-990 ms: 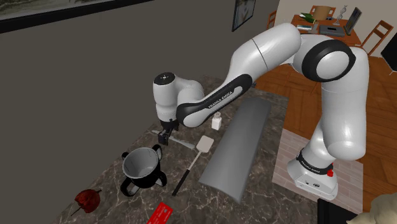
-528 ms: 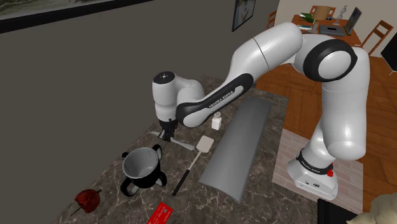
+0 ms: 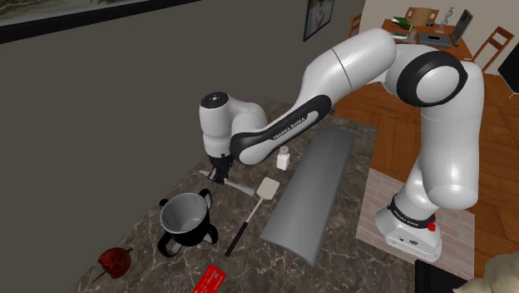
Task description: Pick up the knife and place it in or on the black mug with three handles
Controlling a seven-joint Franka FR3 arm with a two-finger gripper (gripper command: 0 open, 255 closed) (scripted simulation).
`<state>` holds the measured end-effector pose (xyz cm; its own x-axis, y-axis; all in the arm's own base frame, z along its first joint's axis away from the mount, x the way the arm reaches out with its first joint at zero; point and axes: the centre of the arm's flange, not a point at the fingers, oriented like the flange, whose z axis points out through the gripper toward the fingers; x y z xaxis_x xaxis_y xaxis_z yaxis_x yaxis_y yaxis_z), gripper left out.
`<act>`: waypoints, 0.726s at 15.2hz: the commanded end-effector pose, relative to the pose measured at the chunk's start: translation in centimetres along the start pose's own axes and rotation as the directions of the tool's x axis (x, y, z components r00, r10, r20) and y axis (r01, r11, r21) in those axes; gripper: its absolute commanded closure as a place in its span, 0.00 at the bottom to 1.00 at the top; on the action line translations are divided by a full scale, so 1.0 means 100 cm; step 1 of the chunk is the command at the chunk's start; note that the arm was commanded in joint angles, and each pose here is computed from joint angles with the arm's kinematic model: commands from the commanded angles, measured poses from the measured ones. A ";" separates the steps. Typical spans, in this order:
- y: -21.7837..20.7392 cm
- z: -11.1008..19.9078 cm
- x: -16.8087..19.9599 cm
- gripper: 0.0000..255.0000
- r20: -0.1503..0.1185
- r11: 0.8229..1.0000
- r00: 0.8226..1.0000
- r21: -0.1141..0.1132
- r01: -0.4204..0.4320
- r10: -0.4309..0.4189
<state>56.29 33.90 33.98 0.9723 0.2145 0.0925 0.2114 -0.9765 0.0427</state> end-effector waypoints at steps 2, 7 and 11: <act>0.002 -0.012 0.001 1.00 0.004 1.000 1.000 -0.002 -0.002 0.002; 0.003 -0.038 0.004 1.00 0.004 1.000 1.000 -0.002 -0.002 0.002; 0.004 -0.059 0.006 1.00 0.004 1.000 1.000 -0.002 -0.002 0.002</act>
<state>56.45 33.68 39.42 0.9731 0.2126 0.0886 0.2093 -0.9768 0.0447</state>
